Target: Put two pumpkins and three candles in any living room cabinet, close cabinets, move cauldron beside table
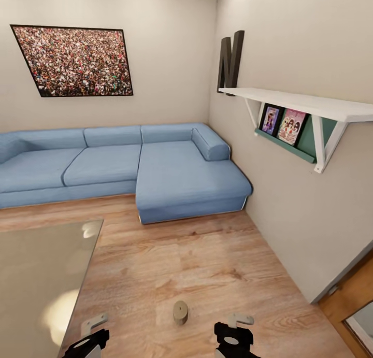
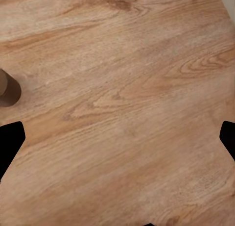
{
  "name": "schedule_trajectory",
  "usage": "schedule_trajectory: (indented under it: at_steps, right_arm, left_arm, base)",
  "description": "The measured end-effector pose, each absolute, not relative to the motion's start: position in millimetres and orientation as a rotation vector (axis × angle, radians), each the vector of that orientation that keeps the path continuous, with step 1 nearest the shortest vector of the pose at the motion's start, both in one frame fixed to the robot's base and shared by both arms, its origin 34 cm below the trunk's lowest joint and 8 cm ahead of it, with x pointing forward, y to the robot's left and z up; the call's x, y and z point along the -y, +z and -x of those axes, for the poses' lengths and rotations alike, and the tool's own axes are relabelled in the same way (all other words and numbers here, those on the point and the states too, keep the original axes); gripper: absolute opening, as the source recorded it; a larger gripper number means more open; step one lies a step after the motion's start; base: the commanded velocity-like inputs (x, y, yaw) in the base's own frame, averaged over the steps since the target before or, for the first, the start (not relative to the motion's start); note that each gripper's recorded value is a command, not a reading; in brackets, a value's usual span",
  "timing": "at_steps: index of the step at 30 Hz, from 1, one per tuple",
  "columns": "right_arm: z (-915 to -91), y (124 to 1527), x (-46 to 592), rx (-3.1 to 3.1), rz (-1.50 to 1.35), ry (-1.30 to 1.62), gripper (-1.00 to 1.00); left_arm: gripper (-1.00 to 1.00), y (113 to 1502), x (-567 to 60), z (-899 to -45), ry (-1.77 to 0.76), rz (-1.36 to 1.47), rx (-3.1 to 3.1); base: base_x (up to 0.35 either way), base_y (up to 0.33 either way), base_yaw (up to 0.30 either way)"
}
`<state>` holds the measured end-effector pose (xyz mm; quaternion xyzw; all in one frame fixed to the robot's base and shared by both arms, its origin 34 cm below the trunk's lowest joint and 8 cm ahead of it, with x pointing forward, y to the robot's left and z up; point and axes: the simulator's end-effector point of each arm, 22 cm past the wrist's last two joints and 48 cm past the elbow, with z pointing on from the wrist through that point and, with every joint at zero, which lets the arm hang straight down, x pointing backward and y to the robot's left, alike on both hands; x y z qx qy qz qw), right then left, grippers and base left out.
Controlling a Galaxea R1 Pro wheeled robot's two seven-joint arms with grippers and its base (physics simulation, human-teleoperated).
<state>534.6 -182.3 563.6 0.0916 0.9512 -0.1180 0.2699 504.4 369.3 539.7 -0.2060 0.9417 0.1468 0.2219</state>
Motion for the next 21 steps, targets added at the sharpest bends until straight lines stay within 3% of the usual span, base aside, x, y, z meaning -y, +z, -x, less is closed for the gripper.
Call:
schedule_trajectory:
  at_steps: [21]
  right_arm:
    - [-536.4, 564.6, 181.0, -2.556, -0.242, -0.312, 1.0]
  left_arm:
    - [1.0, 539.7, -369.0, -504.3, 0.405, 0.568, -2.602]
  base:
    - [0.175, 0.0, 0.0]
